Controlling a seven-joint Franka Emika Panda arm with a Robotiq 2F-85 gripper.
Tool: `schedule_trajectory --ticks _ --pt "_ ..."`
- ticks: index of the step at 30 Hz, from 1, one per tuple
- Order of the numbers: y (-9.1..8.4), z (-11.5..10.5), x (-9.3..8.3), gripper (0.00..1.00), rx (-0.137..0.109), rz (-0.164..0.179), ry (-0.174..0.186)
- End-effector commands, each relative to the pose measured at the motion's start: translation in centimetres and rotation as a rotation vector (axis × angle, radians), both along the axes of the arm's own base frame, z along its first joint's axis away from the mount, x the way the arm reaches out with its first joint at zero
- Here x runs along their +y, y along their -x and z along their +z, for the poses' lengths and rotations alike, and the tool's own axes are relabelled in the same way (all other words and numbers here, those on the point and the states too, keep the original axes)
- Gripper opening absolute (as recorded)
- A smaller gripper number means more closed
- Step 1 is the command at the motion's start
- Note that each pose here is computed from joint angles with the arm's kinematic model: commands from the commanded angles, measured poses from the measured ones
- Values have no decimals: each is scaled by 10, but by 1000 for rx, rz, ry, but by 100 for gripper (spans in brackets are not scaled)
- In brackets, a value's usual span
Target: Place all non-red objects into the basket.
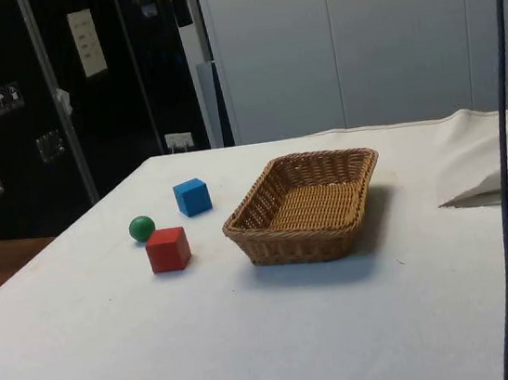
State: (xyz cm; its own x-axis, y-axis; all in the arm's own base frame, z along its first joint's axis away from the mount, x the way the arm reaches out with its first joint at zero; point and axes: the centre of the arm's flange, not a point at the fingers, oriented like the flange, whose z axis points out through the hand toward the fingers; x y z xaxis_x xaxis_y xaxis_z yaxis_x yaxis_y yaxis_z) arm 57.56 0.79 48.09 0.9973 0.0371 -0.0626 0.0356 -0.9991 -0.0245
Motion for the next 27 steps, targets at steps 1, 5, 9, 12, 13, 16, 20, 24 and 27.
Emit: schedule_trajectory --ticks 1,5,9,12,13,16,20,24,27 --pt "-4 -2 3 100 8 1 2" --pt "-8 -2 3 100 -1 5 2" --pt "-23 -4 10 100 11 15 6" --pt "-26 -4 10 100 1 15 8" --pt "-30 -5 12 100 11 21 8" --pt "-37 -5 15 100 9 25 10" --pt "-43 -6 17 100 5 30 11" --pt "-48 -7 19 100 2 33 12" --pt "-51 -8 20 100 -1 35 13"
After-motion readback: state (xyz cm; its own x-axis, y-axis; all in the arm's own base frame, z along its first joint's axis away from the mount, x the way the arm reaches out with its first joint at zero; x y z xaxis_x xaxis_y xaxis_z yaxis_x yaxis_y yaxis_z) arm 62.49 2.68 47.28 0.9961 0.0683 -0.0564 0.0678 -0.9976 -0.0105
